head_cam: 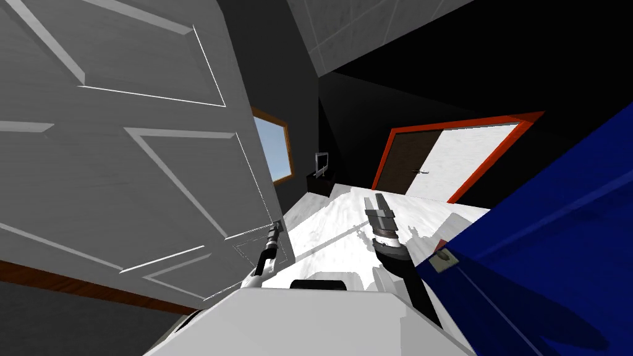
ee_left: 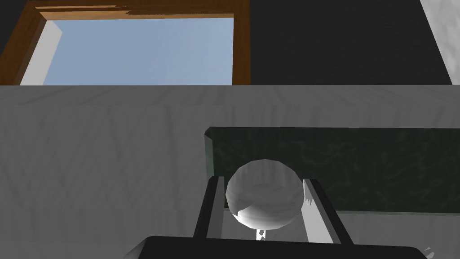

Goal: Push the door open

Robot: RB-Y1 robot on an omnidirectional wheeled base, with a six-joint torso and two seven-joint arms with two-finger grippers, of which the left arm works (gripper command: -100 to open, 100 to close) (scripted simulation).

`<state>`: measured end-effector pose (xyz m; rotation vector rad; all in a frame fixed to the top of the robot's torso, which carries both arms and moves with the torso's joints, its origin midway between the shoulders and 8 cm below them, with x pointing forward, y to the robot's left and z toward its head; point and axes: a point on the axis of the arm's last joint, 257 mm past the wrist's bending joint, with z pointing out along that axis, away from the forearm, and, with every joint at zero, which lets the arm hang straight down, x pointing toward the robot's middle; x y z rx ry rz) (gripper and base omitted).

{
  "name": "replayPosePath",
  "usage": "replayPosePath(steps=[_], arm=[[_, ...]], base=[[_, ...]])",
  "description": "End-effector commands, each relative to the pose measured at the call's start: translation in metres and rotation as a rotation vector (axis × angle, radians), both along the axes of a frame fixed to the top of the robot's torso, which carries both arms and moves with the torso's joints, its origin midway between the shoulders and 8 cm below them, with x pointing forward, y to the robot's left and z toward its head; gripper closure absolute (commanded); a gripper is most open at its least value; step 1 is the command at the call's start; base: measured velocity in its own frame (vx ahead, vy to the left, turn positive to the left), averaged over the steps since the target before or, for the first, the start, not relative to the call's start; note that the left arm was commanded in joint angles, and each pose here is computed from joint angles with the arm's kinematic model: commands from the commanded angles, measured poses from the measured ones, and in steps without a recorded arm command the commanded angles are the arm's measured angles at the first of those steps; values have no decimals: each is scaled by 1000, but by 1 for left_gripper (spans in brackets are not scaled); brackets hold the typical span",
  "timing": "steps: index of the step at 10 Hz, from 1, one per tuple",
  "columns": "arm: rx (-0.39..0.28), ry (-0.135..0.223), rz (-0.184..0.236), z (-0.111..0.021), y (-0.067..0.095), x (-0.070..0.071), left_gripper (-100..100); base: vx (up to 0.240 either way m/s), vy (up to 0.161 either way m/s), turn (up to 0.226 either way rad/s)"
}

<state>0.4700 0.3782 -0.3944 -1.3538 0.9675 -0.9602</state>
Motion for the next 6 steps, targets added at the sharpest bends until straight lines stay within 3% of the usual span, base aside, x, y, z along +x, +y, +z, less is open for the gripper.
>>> replayPosePath(steps=[1,4,5,6], arm=[[6,-7,28,3,14,-3,100],[3,-7,70,3,31,-9,100],[1,0,61,0,26,-11,100],[3,-3,90,1,38,-15,100]], base=[[194,-58,47],[208,-63,69],[85,-23,41],[146,0,35]])
